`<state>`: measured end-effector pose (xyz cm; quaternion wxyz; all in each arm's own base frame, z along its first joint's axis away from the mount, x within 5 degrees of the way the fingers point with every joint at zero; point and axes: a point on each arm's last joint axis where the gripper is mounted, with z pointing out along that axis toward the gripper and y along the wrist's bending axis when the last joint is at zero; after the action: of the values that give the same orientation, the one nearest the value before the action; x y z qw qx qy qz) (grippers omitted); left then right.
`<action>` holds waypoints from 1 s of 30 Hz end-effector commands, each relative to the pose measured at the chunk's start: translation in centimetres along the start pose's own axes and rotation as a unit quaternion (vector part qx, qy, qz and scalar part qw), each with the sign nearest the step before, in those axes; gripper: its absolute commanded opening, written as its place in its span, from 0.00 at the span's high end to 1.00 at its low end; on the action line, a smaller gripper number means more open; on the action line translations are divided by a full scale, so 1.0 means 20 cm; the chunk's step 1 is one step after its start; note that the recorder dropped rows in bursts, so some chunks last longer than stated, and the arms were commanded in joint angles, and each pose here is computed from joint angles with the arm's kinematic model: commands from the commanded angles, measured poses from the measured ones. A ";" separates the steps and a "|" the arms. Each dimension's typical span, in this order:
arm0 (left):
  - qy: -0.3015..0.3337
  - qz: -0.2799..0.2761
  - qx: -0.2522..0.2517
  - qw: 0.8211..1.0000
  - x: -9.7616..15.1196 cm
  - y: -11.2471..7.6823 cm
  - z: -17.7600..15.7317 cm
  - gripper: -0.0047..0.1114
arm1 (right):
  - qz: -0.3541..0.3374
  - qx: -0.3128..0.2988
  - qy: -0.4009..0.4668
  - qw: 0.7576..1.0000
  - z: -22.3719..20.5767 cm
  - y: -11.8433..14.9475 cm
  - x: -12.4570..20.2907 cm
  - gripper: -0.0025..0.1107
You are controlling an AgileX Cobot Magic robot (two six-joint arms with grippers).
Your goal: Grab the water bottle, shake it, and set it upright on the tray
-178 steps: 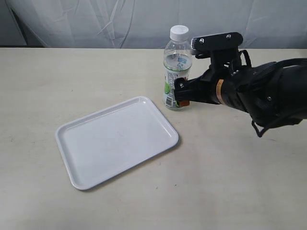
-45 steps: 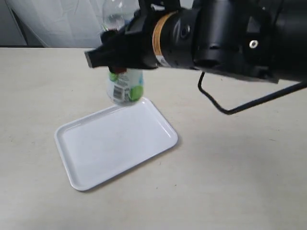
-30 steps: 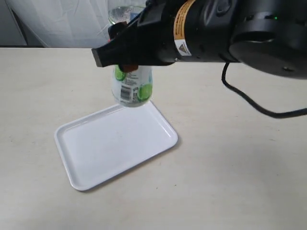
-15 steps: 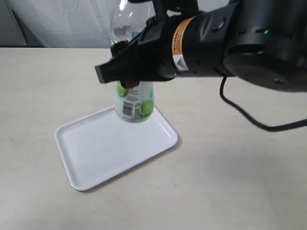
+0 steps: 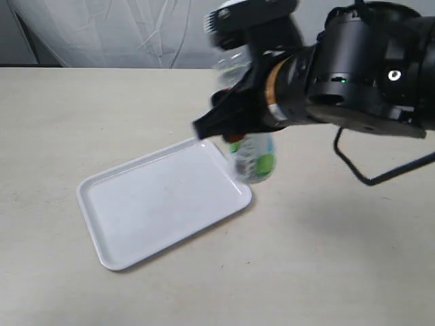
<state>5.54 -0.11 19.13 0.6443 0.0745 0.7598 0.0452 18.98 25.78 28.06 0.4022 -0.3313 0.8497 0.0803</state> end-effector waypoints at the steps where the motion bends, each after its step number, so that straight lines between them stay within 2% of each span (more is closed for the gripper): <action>1: -0.006 -0.003 0.001 1.000 0.00 0.00 0.00 0.96 | -0.091 -0.108 -0.090 0.986 -0.07 0.13 -0.10 0.98; 4: -0.006 -0.003 0.001 1.000 0.00 0.00 0.00 0.96 | 0.086 -0.058 -0.069 0.992 -0.01 -0.01 -0.11 0.98; 5: -0.006 -0.003 0.001 1.000 0.00 0.00 0.00 0.96 | 0.112 -0.057 -0.064 0.990 -0.01 -0.01 -0.11 0.98; 6: -0.006 -0.003 0.001 1.000 0.00 0.00 0.00 0.96 | 0.098 -0.072 -0.065 0.990 -0.01 0.03 -0.09 0.98; 9: -0.006 -0.003 0.001 1.000 0.00 0.00 0.00 0.96 | -0.056 -0.113 -0.092 0.988 -0.04 0.14 -0.07 0.98; 10: -0.006 -0.003 0.001 1.000 0.00 0.00 0.00 0.96 | -0.063 -0.116 -0.093 0.987 -0.05 0.15 -0.07 0.98; 11: -0.006 -0.003 0.001 1.000 0.00 0.00 0.00 0.96 | -0.049 -0.113 -0.094 0.988 -0.04 0.12 -0.08 0.98; 15: -0.006 -0.003 0.001 1.000 0.00 0.00 0.00 0.96 | 0.107 -0.062 -0.054 0.991 0.02 -0.05 -0.07 0.98; 17: -0.006 -0.003 0.001 1.000 0.00 0.00 0.00 0.96 | 0.146 -0.025 -0.020 0.989 0.05 -0.13 -0.04 0.98; 19: -0.006 -0.003 0.001 1.000 0.00 0.00 0.00 0.96 | 0.173 -0.024 -0.002 0.985 0.06 -0.17 -0.03 0.98; 23: -0.006 -0.004 0.001 1.000 0.00 0.00 0.00 0.96 | 0.152 -0.109 -0.009 0.982 0.06 -0.14 -0.05 0.98; 25: -0.006 -0.004 0.001 1.000 0.00 0.00 0.00 0.96 | 0.116 -0.154 -0.011 0.981 0.05 -0.12 -0.05 0.98; 30: -0.006 -0.004 0.001 1.000 0.00 0.00 0.00 0.96 | 0.058 -0.259 -0.028 0.964 0.03 -0.11 -0.06 0.98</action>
<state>5.54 -0.11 19.13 0.6443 0.0745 0.7598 0.0452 20.88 24.99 27.73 0.2828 -0.3160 0.8537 0.3024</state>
